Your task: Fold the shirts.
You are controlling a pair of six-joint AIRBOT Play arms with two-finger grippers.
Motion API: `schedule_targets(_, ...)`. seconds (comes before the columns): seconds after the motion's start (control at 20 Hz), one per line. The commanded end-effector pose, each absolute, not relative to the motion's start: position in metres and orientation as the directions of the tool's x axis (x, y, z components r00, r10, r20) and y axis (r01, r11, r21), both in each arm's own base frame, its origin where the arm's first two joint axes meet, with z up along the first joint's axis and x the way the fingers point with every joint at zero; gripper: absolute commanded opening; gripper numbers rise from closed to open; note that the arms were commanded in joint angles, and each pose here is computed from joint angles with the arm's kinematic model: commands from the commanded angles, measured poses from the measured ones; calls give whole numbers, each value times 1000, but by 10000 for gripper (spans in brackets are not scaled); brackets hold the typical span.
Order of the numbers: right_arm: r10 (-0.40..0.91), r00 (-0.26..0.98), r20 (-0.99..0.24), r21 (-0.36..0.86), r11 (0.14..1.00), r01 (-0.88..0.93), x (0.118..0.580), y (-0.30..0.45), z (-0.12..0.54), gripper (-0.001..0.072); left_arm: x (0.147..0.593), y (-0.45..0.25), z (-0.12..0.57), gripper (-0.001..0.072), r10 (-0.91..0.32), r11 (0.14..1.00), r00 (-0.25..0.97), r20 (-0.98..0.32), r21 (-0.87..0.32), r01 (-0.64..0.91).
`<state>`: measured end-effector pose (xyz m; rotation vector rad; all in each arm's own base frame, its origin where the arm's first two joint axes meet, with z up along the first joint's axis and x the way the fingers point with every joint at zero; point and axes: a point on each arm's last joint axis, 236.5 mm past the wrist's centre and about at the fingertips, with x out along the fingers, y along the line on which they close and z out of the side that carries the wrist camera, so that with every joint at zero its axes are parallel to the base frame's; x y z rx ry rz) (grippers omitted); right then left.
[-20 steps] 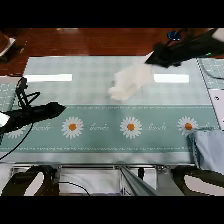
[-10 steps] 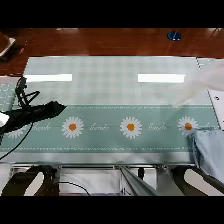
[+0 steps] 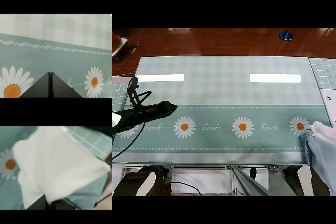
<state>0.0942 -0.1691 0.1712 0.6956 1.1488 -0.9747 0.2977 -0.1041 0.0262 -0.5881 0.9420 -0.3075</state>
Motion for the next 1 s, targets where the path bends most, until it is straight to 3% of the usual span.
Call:
schedule_targets(0.0,-262,-145,-954,-216,267,939,22,-160,128,29,298,-104,27,21,-490,804,564,-665,-595,-4)
schedule_targets(0.05,-235,-168,-957,-230,267,936,17,-155,117,172,298,-104,27,21,-490,804,564,-665,-595,-4)
schedule_targets(0.1,-214,-196,-957,-248,253,935,12,-153,108,417,298,-104,26,21,-490,804,563,-665,-595,-4)
schedule_targets(0.25,-171,-202,-964,-243,269,932,19,-157,102,404,302,-101,28,22,-478,806,581,-658,-592,-7)
schedule_targets(0.35,-161,-100,-982,-148,318,936,55,-174,114,360,315,-94,45,21,-461,820,622,-633,-572,25)
schedule_targets(0.45,-116,249,-961,169,465,869,161,-185,147,74,331,-85,82,21,-459,825,656,-599,-562,64)
schedule_targets(0.5,-24,434,-900,348,558,753,224,-169,171,21,345,-79,108,21,-453,824,688,-567,-561,80)
schedule_targets(0.55,94,577,-811,494,637,591,283,-141,198,21,361,-78,140,21,-461,817,717,-523,-566,112)
schedule_targets(0.6,185,651,-736,561,705,435,328,-108,218,21,375,-85,171,20,-492,801,724,-483,-576,161)
schedule_targets(0.7,264,691,-673,506,845,170,388,-35,227,21,394,-117,224,20,-577,775,695,-428,-555,302)
schedule_targets(0.8,235,630,-740,324,946,27,412,32,194,21,395,-149,234,20,-625,774,638,-450,-464,431)
schedule_targets(0.95,22,469,-883,2,999,-43,405,75,93,20,386,-136,141,20,-431,899,576,-695,-279,337)
